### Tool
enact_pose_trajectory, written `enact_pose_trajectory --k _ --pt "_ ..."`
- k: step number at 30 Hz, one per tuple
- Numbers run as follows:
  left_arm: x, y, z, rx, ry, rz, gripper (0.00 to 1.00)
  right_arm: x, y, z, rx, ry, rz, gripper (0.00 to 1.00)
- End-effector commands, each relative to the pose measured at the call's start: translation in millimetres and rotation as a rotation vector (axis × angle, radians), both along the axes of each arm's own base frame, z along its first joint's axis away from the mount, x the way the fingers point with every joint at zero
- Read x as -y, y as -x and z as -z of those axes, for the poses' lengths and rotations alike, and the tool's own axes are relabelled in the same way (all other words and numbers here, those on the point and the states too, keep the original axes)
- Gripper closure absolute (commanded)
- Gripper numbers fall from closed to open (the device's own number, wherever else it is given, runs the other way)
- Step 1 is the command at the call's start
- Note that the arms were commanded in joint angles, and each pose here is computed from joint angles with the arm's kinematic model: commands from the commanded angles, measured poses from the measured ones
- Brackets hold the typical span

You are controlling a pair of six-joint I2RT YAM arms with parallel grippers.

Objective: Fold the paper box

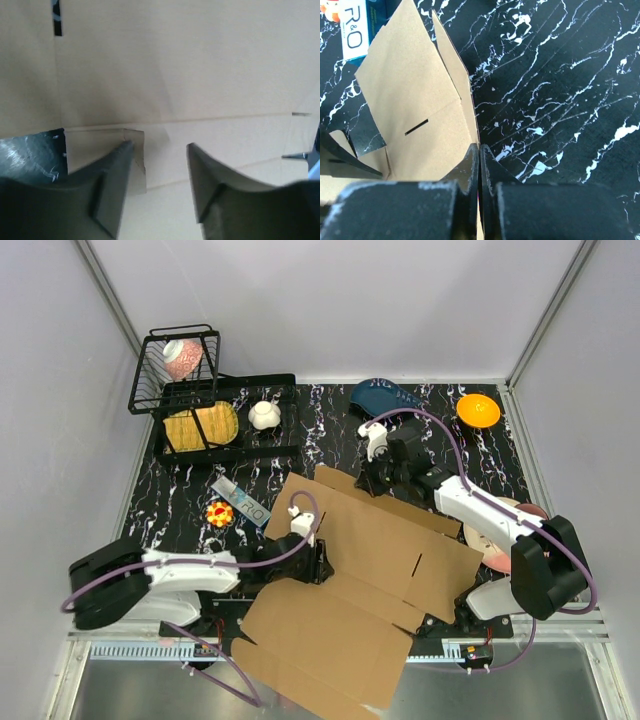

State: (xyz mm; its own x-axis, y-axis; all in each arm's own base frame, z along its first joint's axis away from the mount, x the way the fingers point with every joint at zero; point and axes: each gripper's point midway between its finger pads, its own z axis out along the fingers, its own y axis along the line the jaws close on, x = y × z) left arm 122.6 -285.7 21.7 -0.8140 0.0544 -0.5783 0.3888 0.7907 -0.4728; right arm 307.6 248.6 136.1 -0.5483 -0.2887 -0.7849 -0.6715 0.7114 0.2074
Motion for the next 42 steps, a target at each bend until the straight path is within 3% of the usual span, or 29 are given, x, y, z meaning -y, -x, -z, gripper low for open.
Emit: enact_pose_trajectory --k 1,4,11,15,19,22,27,30,36,42 --pt "1 -2 -53 0.090 0.063 0.019 0.34 -11 0 -18 0.013 -0.049 0.001 1.00" --pt "-2 -12 -103 0.188 0.100 0.010 0.18 -10 -2 -17 0.014 -0.045 0.006 1.00" --pt "-14 -27 -165 0.315 0.113 -0.017 0.14 -12 0 -16 0.010 -0.050 -0.003 1.00" --pt "-33 -64 -178 0.355 0.123 -0.154 0.09 -15 3 -16 0.005 -0.059 -0.015 1.00" --pt "-71 -132 -180 0.345 0.180 -0.346 0.09 -17 5 -18 0.005 -0.065 -0.026 1.00" --pt "-67 -167 -193 0.385 0.215 -0.337 0.09 -19 8 -18 0.003 -0.064 -0.035 1.00" --pt "-26 -197 -205 0.429 0.192 -0.155 0.08 -22 12 -23 0.010 -0.067 -0.047 1.00" --pt "-12 -200 -195 0.395 0.169 -0.080 0.08 -21 13 -24 0.003 -0.074 -0.036 1.00" --pt "-28 -192 -148 0.324 0.112 -0.136 0.09 -30 21 -26 -0.032 -0.151 -0.051 1.00" --pt "-41 -179 -145 0.353 0.128 -0.160 0.09 -30 19 -18 -0.144 -0.232 -0.060 1.00"
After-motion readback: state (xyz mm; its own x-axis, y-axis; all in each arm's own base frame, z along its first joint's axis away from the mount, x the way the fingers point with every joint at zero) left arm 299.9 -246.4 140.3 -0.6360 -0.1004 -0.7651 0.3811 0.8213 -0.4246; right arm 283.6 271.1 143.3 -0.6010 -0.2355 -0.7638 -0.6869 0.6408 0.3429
